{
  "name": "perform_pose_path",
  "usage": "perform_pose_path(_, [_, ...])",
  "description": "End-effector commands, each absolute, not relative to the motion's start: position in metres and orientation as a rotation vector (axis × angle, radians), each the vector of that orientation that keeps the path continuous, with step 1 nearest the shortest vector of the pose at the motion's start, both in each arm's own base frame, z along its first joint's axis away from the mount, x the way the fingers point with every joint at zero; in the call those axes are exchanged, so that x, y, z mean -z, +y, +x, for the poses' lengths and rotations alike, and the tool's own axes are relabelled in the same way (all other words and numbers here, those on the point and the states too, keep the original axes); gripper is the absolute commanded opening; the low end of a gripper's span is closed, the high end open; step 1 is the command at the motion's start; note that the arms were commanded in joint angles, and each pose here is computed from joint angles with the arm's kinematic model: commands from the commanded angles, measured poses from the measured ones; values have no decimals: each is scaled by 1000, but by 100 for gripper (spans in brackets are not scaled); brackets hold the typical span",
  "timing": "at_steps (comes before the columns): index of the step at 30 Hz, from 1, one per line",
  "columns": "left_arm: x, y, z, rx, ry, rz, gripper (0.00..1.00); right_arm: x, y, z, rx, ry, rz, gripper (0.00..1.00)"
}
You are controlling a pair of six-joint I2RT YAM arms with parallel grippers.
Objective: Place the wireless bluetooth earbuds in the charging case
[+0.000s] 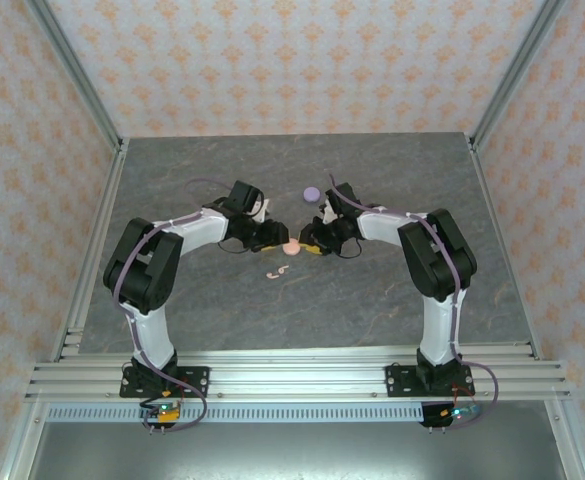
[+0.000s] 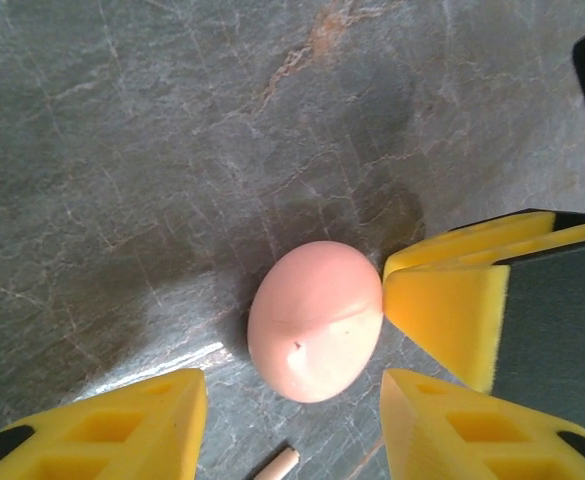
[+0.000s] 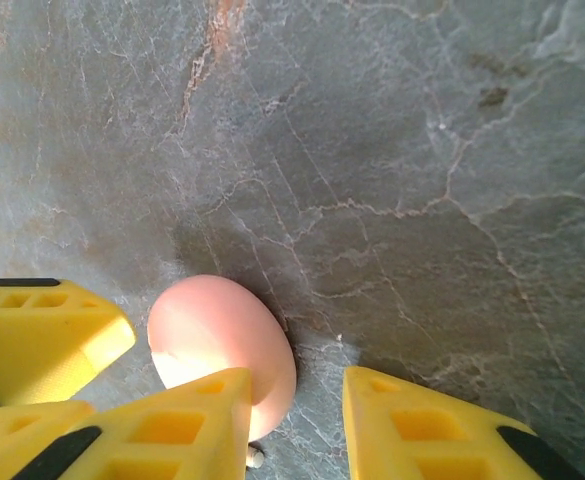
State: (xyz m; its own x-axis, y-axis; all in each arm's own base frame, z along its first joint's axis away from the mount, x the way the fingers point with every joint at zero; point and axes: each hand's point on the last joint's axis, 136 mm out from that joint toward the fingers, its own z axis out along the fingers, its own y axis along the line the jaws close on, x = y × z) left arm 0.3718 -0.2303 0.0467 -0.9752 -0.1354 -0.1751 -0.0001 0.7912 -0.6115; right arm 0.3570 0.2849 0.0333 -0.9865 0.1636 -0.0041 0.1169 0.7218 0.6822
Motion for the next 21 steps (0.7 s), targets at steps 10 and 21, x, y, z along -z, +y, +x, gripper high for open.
perform_pose_path(10, [-36, -217, 373, 858, 2785, -146, 49, -56, 290, 364, -1148, 2785, 217, 30])
perform_pose_path(21, [-33, -221, 372, 903, 2772, -167, 49, -54, 302, 364, -1214, 2790, 188, 30])
